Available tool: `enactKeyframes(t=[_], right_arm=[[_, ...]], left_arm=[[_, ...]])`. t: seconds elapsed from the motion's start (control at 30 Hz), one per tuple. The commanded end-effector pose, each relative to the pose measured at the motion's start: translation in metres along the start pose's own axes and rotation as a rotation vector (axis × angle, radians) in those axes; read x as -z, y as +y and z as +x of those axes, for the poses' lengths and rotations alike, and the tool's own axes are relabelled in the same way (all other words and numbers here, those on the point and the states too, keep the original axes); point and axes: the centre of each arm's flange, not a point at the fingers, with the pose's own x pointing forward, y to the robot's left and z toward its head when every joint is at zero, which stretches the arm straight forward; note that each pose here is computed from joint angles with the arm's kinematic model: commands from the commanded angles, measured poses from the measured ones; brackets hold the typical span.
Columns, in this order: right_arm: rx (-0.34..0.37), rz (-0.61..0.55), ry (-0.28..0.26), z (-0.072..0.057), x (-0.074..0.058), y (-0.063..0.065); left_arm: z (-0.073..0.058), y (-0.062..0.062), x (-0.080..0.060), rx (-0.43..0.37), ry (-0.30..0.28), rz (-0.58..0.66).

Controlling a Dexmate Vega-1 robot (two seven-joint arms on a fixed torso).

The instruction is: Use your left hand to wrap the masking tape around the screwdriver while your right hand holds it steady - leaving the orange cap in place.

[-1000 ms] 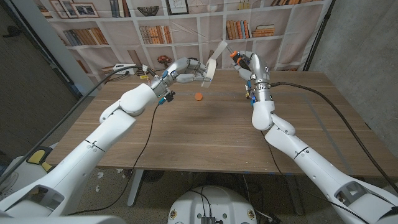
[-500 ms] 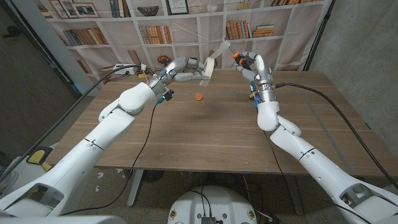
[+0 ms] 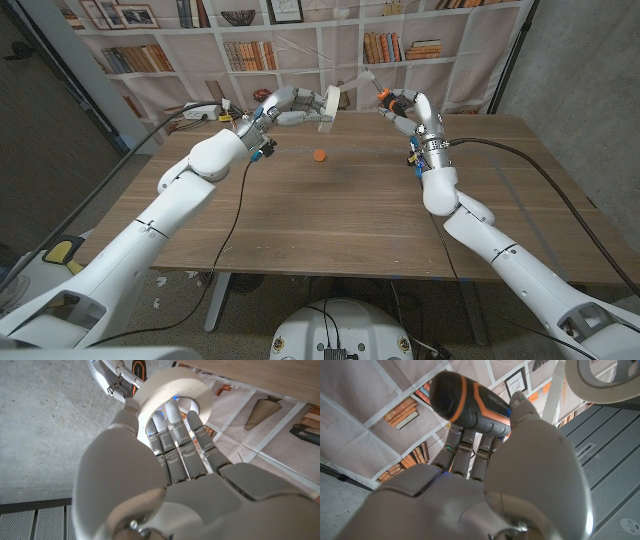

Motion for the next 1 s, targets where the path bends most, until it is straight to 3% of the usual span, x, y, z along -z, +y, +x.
enactKeyframes(t=[0.03, 0.17, 0.33, 0.67, 0.87, 1.0], right_arm=[[0.007, 0.096, -0.071, -0.007, -0.012, -0.007], [-0.003, 0.06, -0.126, -0.007, -0.024, -0.005], [-0.054, -0.109, -0.209, -0.008, -0.042, 0.008], [-0.131, -0.303, -0.334, -0.016, -0.062, 0.033], [-0.164, -0.42, -0.392, -0.023, -0.069, 0.045], [-0.18, -0.449, -0.387, -0.025, -0.066, 0.049]], left_arm=[[0.009, 0.005, 0.005, 0.015, -0.008, -0.039], [0.013, 0.01, 0.007, 0.022, -0.004, -0.061], [0.023, 0.021, 0.012, 0.046, -0.003, -0.125], [0.041, 0.025, 0.014, 0.113, -0.029, -0.206], [0.046, 0.027, 0.019, 0.13, -0.038, -0.262], [0.046, 0.028, 0.02, 0.142, -0.043, -0.287]])
